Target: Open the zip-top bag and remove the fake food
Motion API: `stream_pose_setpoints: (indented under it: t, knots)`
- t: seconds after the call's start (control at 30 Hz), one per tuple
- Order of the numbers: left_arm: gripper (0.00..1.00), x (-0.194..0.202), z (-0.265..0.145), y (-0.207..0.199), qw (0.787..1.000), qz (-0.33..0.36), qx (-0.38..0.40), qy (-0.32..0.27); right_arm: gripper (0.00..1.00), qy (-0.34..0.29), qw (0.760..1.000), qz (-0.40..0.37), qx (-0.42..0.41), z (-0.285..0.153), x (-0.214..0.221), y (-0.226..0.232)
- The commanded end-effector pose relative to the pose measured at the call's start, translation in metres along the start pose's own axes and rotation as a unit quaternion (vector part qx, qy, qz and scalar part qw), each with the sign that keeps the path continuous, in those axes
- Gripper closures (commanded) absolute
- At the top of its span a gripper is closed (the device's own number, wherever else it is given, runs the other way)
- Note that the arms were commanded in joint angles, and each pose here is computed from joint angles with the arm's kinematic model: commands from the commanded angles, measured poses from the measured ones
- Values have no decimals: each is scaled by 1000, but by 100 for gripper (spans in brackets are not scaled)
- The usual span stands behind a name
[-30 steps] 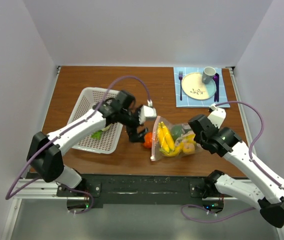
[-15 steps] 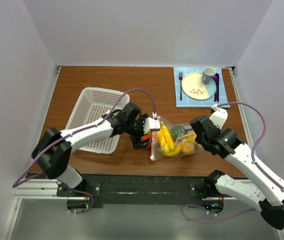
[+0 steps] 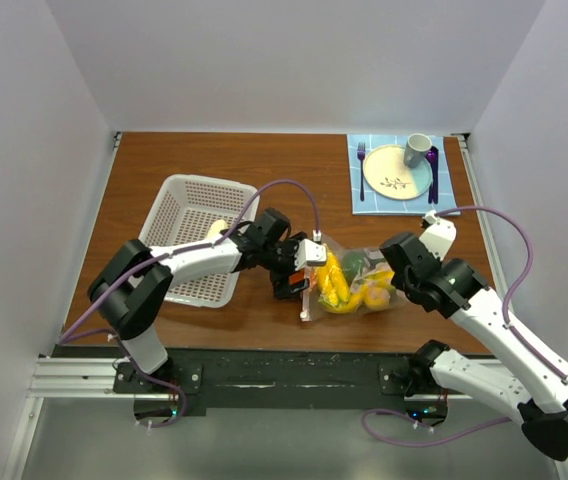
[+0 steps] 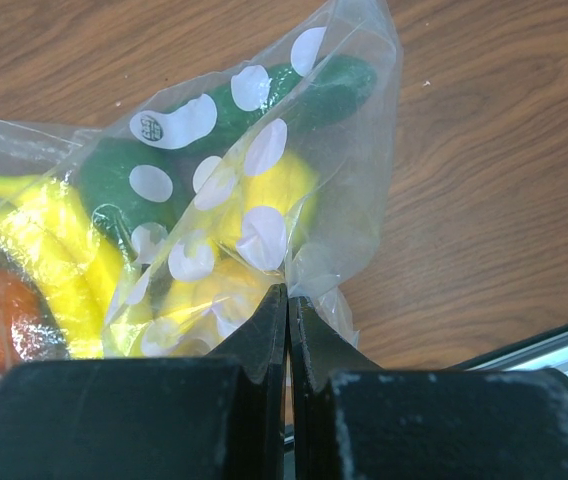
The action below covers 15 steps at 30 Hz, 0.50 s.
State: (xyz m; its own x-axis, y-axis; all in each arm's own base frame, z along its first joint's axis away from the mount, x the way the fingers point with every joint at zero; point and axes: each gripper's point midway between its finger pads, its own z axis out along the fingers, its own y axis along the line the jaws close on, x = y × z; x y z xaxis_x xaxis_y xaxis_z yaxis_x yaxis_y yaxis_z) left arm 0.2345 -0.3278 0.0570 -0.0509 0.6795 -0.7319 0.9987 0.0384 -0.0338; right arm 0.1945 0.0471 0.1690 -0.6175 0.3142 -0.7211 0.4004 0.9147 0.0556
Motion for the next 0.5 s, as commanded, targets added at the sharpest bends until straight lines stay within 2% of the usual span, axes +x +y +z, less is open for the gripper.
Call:
stream_pose_setpoints:
  t: [0.0,0.07,0.1,0.17,0.2,0.27,0.3,0.4,0.47]
  knots:
    - [0,-21,8,7,999,27,13,-40,100,-13,1000,11,8,-2,-5,-7]
    - [3,-19,10,8,999,30,10,-40,100,-14,1000,12,7,-4,-7,-6]
    - [12,-17,12,8,999,30,12,-37,100,-14,1000,12,7,-4,-8,-6]
    - [24,-17,10,7,999,29,12,-37,100,-15,1000,13,7,-4,-8,-6]
    - [38,-18,9,8,999,29,9,-36,100,-15,1000,14,6,-4,-8,-5]
    - [57,-18,4,9,999,29,3,-28,100,-14,1000,15,7,-3,-8,-5]
    - [76,-20,0,10,999,33,-3,-25,100,-14,1000,14,6,-4,-8,-4]
    - [100,-27,-21,21,998,44,-42,-7,100,-19,1000,17,7,-5,-11,-5]
    - [100,-25,-35,28,997,44,-66,15,100,-24,1000,18,7,-6,-15,-5]
